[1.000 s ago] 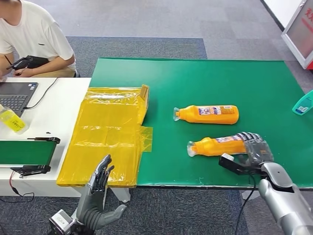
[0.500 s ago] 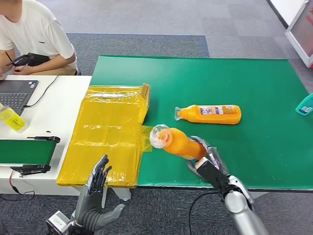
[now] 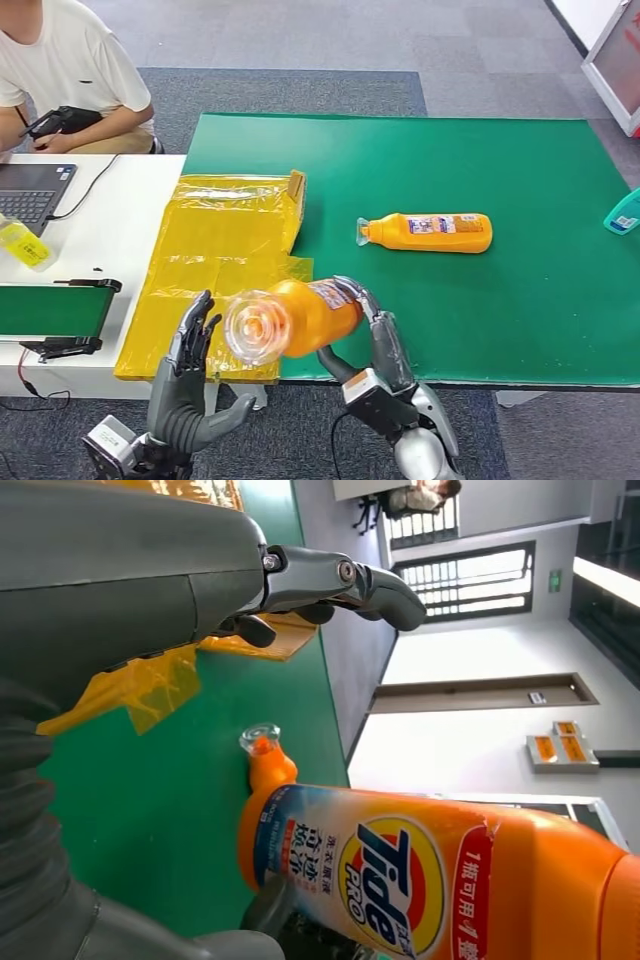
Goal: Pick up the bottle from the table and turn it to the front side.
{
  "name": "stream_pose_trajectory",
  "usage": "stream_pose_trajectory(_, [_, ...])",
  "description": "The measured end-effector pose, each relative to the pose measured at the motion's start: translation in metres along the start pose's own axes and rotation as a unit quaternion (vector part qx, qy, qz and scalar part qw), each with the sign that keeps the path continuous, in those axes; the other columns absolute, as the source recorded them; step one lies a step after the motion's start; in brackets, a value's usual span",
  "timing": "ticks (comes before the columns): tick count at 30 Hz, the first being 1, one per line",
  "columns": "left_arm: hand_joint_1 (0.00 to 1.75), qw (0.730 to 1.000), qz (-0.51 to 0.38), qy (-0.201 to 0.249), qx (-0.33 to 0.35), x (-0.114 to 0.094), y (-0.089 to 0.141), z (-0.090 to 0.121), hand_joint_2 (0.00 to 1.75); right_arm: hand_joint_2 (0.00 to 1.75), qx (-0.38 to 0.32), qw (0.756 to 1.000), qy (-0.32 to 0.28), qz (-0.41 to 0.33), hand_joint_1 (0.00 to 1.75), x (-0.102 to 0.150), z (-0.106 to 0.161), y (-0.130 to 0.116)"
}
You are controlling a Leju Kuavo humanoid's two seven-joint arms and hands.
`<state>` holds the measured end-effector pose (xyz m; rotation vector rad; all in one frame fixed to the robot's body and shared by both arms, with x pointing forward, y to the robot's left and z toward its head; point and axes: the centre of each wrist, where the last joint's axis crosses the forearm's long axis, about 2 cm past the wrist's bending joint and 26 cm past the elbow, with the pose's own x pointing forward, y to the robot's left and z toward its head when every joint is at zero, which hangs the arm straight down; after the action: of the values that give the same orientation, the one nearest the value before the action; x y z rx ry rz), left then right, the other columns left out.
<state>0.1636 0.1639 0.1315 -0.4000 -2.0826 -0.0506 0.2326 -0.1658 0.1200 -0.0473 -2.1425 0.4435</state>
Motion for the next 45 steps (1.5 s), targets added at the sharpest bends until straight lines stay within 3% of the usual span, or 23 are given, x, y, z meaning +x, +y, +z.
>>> stream_pose_trajectory(11, [0.0,0.996,-0.04,-0.055,-0.059,0.011,-0.021,-0.043,1.75,1.75,0.016,0.993,-0.041,0.11,1.75,0.016,-0.001,0.026])
stream_pose_trajectory(20, [0.02,0.987,0.032,-0.066,-0.14,0.013,-0.048,-0.07,1.75,1.75,0.041,0.989,-0.043,0.136,1.75,0.004,-0.01,0.043])
stream_pose_trajectory(24, [1.75,0.987,0.023,-0.064,-0.149,0.01,-0.053,-0.075,1.75,1.75,0.037,0.99,-0.035,0.134,1.75,0.002,-0.008,0.044])
stream_pose_trajectory(34, [1.75,0.988,-0.015,-0.062,-0.14,0.009,-0.055,-0.076,1.75,1.75,0.025,0.992,-0.02,0.124,1.75,0.002,-0.007,0.043])
stream_pose_trajectory(38, [1.75,0.988,-0.023,-0.06,-0.139,0.009,-0.054,-0.077,1.75,1.75,0.009,0.992,-0.017,0.123,0.08,0.004,-0.004,0.039])
stream_pose_trajectory(45, [1.75,0.99,0.011,-0.053,-0.128,0.009,-0.05,-0.074,1.75,1.75,-0.032,0.992,-0.012,0.124,0.0,0.011,0.0,0.024])
